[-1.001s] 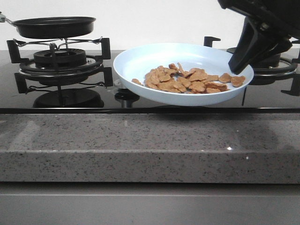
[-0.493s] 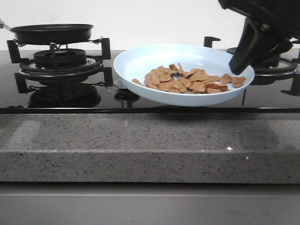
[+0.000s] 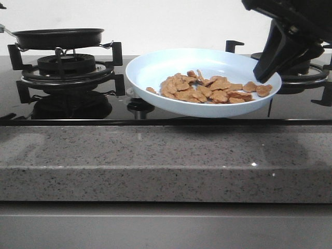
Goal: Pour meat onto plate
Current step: 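Lower the pan onto its burner and release it with the left gripper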
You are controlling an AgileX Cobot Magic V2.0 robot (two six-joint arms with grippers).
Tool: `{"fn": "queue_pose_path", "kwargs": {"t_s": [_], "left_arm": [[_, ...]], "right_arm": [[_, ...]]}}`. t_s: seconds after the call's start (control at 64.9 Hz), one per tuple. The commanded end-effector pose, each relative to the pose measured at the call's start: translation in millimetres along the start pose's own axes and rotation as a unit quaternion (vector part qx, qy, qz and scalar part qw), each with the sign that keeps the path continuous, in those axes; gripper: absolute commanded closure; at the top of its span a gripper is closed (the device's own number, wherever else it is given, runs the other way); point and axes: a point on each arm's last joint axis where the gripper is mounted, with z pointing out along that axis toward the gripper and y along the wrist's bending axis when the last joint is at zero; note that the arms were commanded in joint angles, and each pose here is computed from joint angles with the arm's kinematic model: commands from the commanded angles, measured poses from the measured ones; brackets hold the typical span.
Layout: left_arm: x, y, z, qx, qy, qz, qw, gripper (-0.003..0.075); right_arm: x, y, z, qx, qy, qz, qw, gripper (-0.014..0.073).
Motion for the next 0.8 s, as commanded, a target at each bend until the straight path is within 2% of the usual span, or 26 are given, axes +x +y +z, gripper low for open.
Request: {"fn": "queue_pose_path", "kwargs": {"t_s": [0.0, 0.139, 0.277, 0.539, 0.785], "left_arm": [[1, -35, -9, 0.053, 0.005, 0.029, 0.998, 0.0249], [7, -32, -9, 0.036, 0.036, 0.041, 0.998, 0.0275], [10, -32, -9, 0.035, 0.054, 0.046, 0.997, 0.0370], [13, -33, -10, 0.045, 0.067, 0.046, 0.996, 0.0734], [18, -42, -11, 0.048, 0.074, 0.059, 0.994, 0.0741]], "right_arm": [[-8, 8, -16, -0.012, -0.040, -0.005, 0.999, 0.0655], [-8, 8, -16, -0.012, -0.040, -0.005, 0.999, 0.0655], [-8, 8, -16, -0.012, -0.040, -0.005, 0.999, 0.0655], [-8, 8, -16, -0.012, -0.040, -0.005, 0.999, 0.0655], [-8, 8, -16, -0.012, -0.040, -0.005, 0.999, 0.0655]]}}
